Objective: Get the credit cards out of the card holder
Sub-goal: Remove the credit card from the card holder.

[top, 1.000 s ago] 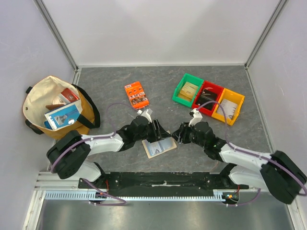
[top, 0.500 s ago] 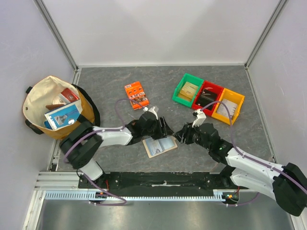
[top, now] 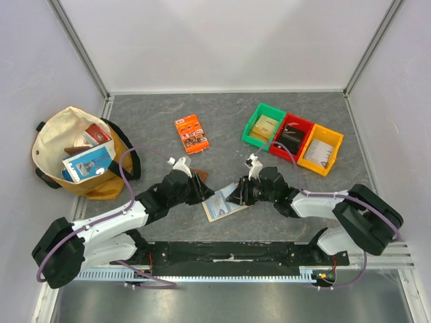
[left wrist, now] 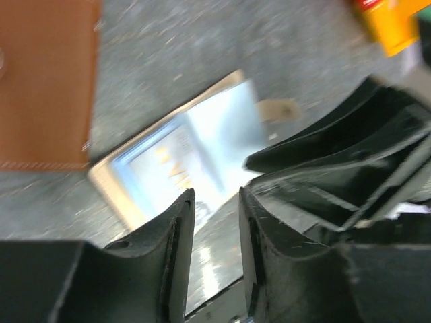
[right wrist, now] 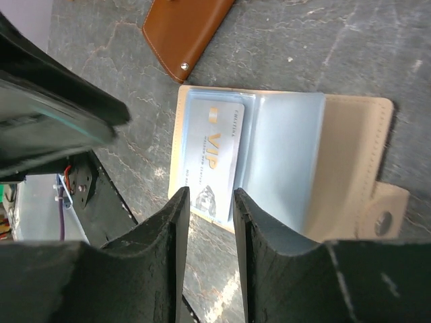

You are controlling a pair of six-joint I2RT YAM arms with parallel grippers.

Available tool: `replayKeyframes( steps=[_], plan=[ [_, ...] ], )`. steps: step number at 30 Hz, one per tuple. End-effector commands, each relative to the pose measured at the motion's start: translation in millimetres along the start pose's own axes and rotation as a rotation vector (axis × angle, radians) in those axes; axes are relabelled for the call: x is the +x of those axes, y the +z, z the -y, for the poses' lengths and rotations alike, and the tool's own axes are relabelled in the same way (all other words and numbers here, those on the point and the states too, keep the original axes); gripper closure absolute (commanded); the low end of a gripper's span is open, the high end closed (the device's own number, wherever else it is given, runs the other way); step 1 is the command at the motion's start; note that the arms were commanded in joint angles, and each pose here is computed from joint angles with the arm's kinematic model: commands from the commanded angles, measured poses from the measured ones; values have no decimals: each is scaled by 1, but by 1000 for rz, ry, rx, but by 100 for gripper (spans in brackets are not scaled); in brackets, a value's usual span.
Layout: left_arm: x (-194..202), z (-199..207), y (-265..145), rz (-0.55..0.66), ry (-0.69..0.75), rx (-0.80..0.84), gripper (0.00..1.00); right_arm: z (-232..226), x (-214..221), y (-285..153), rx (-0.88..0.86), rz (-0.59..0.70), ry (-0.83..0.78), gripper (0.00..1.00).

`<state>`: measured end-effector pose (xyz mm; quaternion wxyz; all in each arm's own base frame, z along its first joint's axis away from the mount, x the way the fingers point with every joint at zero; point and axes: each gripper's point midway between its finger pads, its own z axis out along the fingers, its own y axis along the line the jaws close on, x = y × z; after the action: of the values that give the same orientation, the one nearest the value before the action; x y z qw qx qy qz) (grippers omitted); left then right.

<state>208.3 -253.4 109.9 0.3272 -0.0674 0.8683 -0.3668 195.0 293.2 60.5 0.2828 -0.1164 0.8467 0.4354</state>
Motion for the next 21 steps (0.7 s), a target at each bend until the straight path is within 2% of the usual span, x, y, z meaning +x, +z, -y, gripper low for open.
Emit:
replayKeyframes(
  steps=[1,8,21],
  plan=[
    [22,-29,0,-53,-3,-71,65,-25,-20,15,-104,34,-11,62],
    [38,-33,11,-112,-19,-66,75,-12,-5,31,-97,-14,31,64],
    [70,-71,19,-190,-88,-164,89,-1,21,41,-130,-77,101,71]
  ],
)
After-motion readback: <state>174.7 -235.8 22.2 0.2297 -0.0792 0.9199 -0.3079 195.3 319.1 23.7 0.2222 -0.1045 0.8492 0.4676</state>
